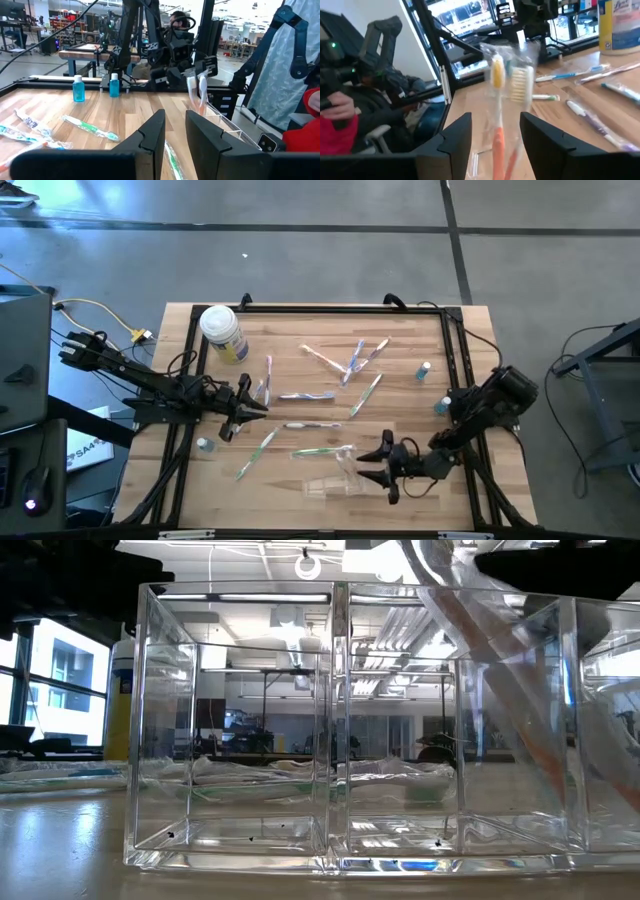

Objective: Pick & Place toothbrushing station
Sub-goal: Put the middle blue toothbrush into the transparent bin

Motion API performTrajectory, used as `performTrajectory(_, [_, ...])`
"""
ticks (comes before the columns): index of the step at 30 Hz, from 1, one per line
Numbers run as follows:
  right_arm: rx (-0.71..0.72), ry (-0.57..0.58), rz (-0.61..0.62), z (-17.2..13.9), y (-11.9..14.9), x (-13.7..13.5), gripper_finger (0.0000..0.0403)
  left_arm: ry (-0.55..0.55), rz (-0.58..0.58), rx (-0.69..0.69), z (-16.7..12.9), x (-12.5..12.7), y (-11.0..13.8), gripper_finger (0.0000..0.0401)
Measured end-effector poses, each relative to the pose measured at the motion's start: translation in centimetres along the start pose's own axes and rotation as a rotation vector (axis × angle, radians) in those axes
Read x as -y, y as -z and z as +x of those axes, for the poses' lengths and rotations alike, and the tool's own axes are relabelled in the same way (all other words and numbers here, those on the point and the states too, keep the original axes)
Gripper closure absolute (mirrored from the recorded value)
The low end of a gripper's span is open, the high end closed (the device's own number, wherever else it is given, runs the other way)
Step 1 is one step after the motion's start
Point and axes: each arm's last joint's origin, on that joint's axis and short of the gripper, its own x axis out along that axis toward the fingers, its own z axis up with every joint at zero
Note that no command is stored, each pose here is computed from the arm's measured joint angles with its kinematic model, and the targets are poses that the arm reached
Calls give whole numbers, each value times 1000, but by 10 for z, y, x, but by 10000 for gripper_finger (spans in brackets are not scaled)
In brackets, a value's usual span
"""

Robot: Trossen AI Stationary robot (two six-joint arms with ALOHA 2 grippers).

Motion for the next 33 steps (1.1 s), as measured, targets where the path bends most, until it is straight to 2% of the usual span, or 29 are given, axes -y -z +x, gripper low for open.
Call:
performTrajectory(6, [-51, -17, -50, -14, -18, -10, 244, 14, -73, -2, 0, 0, 0, 324])
performTrajectory(11, [-61, -42, -53, -24, -32, -15, 244, 18, -39, -32, 2, 1, -1, 324])
performTrajectory(14, [-62, -59, -53, -30, -35, -19, 244, -33, -3, -173, 12, 1, -6, 324])
performTrajectory(19, [-61, -66, -70, -31, -36, -20, 244, -209, 28, -407, 34, 2, -31, 324])
performTrajectory(22, [-65, -64, -72, -31, -36, -20, 244, -230, 72, -539, 46, 4, -47, 324])
performTrajectory(26, [-87, -59, -61, -31, -33, -19, 244, -232, 113, -740, 59, 7, -56, 324])
performTrajectory(33, [-87, -62, -47, -33, -33, -20, 244, -308, 175, -877, 91, 2, -50, 324])
